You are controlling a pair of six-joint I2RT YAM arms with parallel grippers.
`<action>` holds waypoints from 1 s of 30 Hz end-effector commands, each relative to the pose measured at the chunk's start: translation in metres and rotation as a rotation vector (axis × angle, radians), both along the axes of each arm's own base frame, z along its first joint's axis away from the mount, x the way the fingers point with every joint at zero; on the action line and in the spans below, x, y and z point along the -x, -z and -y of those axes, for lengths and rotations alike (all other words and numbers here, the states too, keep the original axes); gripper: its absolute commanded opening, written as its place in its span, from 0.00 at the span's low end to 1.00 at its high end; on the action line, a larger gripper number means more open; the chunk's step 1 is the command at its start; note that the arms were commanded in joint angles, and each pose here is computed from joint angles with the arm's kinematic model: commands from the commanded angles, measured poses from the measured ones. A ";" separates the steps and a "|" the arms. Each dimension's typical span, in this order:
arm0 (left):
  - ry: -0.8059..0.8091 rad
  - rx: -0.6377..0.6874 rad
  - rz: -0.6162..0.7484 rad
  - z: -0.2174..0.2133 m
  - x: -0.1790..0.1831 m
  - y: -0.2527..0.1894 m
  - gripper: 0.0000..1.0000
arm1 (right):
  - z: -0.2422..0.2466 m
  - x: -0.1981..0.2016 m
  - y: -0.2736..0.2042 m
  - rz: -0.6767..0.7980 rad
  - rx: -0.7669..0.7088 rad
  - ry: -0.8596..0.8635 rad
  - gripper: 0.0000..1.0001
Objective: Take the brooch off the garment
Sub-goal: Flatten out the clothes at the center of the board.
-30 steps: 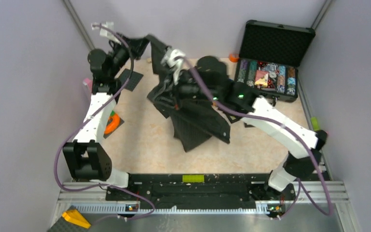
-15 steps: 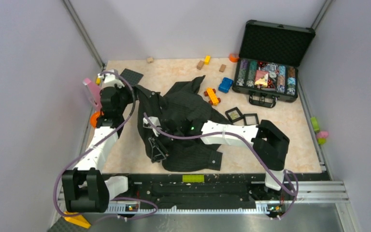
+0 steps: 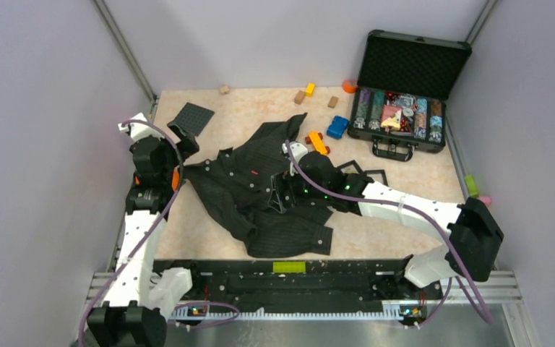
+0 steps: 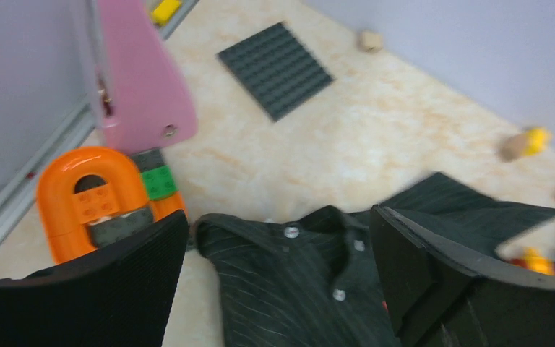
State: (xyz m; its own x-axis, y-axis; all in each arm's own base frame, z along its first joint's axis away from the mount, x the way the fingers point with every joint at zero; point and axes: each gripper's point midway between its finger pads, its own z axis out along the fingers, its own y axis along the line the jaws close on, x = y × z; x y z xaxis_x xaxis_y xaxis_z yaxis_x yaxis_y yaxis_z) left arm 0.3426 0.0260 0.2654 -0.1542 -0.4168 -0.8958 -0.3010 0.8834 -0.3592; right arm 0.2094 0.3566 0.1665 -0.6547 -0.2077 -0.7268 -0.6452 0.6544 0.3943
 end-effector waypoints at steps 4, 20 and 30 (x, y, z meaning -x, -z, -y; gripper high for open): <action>0.377 0.327 -0.247 0.092 0.064 0.094 0.98 | 0.019 -0.007 0.033 0.004 0.086 0.114 0.83; 0.255 0.423 -0.486 0.112 0.113 0.203 0.52 | -0.012 -0.104 0.100 0.032 0.189 0.461 0.59; -0.315 0.346 -0.425 0.016 0.145 0.199 0.12 | 0.076 -0.168 0.088 0.043 0.203 0.697 0.00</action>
